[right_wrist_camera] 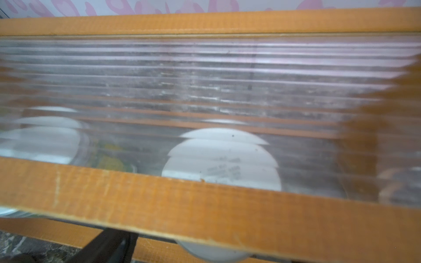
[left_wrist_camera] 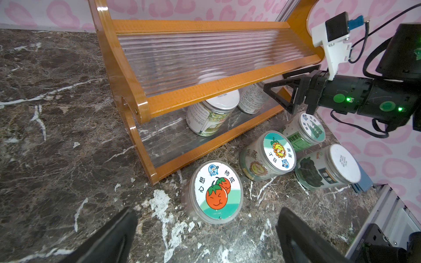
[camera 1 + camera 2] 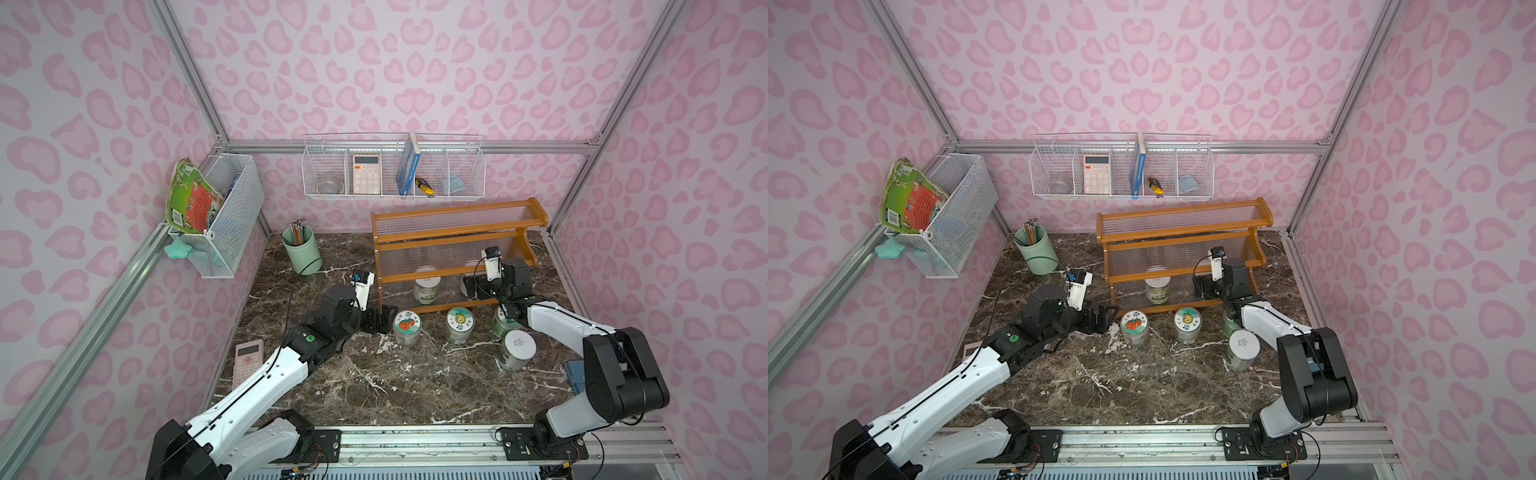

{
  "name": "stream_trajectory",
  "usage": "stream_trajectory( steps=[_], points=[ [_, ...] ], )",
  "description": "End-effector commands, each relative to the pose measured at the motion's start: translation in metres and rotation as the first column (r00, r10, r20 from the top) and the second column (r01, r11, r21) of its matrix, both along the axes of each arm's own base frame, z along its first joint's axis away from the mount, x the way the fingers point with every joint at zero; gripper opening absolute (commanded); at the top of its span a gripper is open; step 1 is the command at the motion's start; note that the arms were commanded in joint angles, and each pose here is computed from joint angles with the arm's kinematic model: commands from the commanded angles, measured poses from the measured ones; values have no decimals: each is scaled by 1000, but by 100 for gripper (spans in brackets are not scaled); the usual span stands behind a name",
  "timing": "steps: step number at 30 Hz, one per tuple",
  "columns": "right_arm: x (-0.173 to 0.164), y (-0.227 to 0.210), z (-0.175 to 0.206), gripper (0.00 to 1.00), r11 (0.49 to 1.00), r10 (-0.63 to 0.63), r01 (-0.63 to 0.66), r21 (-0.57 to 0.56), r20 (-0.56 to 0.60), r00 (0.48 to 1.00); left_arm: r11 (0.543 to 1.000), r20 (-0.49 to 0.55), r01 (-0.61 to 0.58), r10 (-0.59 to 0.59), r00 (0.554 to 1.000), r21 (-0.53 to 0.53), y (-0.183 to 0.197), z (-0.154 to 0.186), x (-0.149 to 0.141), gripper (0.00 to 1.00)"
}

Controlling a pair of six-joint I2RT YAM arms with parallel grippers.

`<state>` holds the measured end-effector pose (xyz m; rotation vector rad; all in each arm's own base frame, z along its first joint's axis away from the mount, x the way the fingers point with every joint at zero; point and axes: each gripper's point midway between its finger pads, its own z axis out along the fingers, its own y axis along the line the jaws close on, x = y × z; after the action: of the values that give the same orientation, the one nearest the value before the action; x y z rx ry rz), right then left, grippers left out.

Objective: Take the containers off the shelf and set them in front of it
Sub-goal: 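Pick up a container from the shelf.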

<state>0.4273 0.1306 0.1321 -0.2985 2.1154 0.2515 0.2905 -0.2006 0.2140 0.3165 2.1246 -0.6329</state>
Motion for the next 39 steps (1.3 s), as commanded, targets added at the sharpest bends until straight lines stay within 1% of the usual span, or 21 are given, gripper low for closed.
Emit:
stream_trajectory(
  steps=[1, 11, 17, 27, 31, 33, 36, 39],
  points=[
    [8, -3, 6, 99, 999, -33, 34, -16, 56, 998, 1000, 8, -6, 6, 1000, -12, 0, 3, 1, 99],
    [20, -12, 0, 99, 994, -97, 101, -41, 82, 992, 1000, 5, -9, 9, 1000, -13, 0, 1, 2, 99],
    [27, -5, -4, 99, 997, -72, 74, -29, 74, 995, 1000, 5, -8, 8, 1000, -12, 0, 0, 2, 99],
    [38, -3, -13, 99, 997, -74, 75, -23, 57, 996, 1000, 0, -10, 10, 1000, -9, 0, -1, 2, 99],
    [38, -4, -14, 88, 997, -71, 72, -17, 47, 996, 1000, 0, -11, 11, 1000, -8, 0, -1, 3, 100],
    [37, -4, -14, 85, 997, -71, 72, -19, 44, 997, 1000, 1, -11, 11, 1000, -9, 1, -1, 3, 99],
    [33, -5, -16, 81, 997, -68, 69, -24, 34, 997, 1000, 3, -12, 12, 1000, -10, 1, 1, 2, 99],
    [28, -6, -15, 80, 997, -66, 66, -27, 32, 997, 1000, 4, -13, 13, 1000, -11, 1, 2, 2, 99]
  ],
)
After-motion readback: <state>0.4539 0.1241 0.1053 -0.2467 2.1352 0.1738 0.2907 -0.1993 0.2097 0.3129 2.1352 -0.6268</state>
